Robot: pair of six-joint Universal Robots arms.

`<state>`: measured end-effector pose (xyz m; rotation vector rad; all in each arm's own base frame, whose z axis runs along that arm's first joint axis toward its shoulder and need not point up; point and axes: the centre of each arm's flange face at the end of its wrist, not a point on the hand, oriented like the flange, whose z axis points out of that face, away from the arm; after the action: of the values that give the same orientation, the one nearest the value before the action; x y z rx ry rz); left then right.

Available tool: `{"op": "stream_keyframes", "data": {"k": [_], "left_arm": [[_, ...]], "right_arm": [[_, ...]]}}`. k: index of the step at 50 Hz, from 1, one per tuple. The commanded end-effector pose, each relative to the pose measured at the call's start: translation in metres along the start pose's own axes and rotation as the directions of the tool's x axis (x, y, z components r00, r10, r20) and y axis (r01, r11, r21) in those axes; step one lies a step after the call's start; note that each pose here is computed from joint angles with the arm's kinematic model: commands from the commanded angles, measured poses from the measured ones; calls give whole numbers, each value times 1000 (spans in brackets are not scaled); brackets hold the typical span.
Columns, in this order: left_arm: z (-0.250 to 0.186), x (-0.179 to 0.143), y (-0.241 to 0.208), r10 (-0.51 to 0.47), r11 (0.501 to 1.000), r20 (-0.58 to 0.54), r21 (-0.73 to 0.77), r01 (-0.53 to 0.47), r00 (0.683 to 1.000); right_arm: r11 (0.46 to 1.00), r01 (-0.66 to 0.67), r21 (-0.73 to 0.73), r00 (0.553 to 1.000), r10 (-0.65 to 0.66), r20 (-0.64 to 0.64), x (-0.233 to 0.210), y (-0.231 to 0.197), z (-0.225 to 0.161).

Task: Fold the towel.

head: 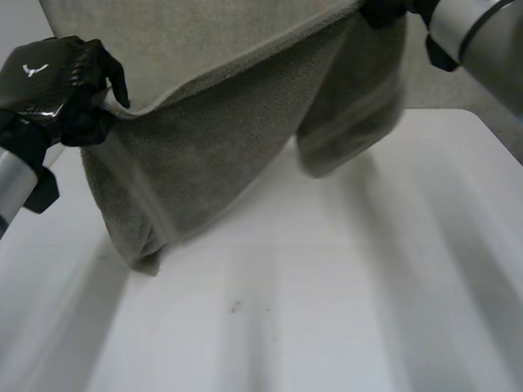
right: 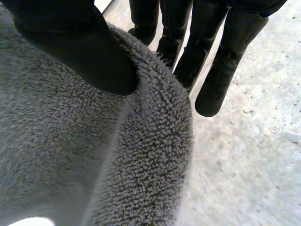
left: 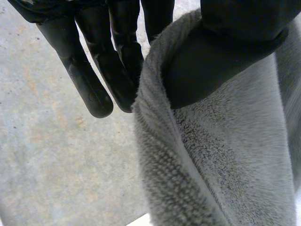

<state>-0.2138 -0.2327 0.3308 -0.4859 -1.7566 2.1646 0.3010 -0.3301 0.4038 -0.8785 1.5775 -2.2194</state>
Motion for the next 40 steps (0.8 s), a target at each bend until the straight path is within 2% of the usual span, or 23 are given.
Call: {"op": "stream_keyframes", "data": {"k": [1,2,3,4,5,7,8,10,13,15,17,20,24,26,29,31,32,34,35,37,38,39,40], "left_arm": [[24,7,24,-47,997,-33,-68,45,998],[24,7,24,-47,997,-33,-68,45,998],[28,10,32,-51,995,-42,-91,47,998],[33,11,42,-58,992,-48,-118,52,997],[33,11,42,-58,992,-48,-119,52,997],[42,14,67,-70,980,-54,-191,58,996],[42,14,67,-70,980,-54,-191,58,996],[50,13,93,-78,961,-31,-268,67,996],[54,13,107,-81,949,-24,-309,69,996],[62,13,132,-92,919,-14,-387,79,996],[66,13,145,-100,902,-12,-423,85,995],[80,13,162,-105,888,-11,-452,89,994],[99,15,165,-103,901,-26,-426,82,994],[123,22,151,-93,938,-52,-340,70,994],[135,25,138,-86,957,-63,-282,65,994],[159,27,104,-75,988,-70,-140,65,995],[159,27,104,-75,988,-70,-139,65,995],[179,25,57,-55,996,-31,69,57,998],[179,25,56,-55,996,-31,70,57,998],[189,17,16,-57,964,35,261,46,998],[189,17,16,-57,964,35,262,46,998],[190,13,-3,-64,940,62,339,39,996],[190,13,-3,-64,940,63,340,39,996]], "right_arm": [[931,250,-265,968,-243,62,-19,1,-57],[901,284,-329,959,-274,76,-23,11,-63],[900,284,-329,959,-275,76,-23,11,-63],[865,311,-395,950,-298,97,-29,21,-70],[864,312,-395,950,-298,98,-29,21,-70],[789,363,-496,932,-314,182,-48,40,-84],[788,363,-497,932,-314,182,-48,40,-84],[725,409,-555,912,-312,265,-63,64,-90],[696,428,-577,903,-307,299,-67,80,-89],[660,442,-608,896,-292,334,-72,108,-84],[649,445,-616,894,-282,348,-76,122,-80],[651,438,-620,898,-293,328,-71,148,-64],[673,424,-606,906,-322,275,-59,172,-45],[744,422,-518,905,-383,187,-51,177,-15],[780,427,-458,900,-417,128,-43,175,0],[839,453,-303,876,-481,-22,-20,154,30],[839,453,-302,876,-482,-23,-20,154,30],[855,507,-110,833,-519,-192,3,117,54],[855,507,-109,833,-519,-192,3,116,54],[825,562,55,791,-517,-327,23,71,62],[825,563,56,791,-517,-327,24,71,62],[805,584,106,774,-513,-371,29,50,61],[797,589,135,773,-508,-379,31,37,57]]}}
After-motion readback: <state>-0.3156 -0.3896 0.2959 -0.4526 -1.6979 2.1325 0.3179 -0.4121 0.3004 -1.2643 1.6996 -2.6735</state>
